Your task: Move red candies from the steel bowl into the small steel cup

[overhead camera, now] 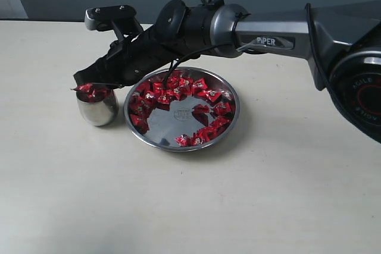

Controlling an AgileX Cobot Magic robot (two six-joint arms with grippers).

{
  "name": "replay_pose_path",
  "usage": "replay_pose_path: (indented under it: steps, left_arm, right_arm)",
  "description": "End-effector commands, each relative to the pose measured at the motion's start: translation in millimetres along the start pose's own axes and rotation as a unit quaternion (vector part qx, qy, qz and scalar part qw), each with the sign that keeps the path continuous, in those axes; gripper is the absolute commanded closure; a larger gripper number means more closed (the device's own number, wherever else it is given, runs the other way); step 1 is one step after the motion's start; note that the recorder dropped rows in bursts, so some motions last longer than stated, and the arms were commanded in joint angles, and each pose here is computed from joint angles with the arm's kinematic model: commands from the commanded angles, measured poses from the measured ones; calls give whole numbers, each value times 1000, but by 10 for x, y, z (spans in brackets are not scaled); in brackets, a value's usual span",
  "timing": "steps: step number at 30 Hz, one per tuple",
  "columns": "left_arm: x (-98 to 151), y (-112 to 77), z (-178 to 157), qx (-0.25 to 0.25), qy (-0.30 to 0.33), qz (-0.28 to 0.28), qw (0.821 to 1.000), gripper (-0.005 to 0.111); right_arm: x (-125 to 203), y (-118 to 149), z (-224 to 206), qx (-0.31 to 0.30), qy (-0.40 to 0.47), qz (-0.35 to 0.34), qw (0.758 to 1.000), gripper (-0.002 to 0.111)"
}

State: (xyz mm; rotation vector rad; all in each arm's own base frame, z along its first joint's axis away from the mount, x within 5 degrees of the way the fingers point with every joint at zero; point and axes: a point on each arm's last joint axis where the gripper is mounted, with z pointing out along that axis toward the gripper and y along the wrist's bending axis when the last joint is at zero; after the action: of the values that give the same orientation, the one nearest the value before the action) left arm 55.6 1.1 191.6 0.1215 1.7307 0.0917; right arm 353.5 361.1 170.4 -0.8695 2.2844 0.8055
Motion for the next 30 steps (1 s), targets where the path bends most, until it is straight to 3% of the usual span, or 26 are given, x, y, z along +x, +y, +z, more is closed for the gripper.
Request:
replay_pose_path:
  steps: [1,30]
  left_arm:
    - [0,-2,-1,0,-6,-2,1000,106]
    - [0,-1,-1,0,-6,-1,1000,106]
  right_arm:
    - [-7,7,-14,0,6,-16,1000,83]
    - [-10,-54,36,22,-12,-20,999,83]
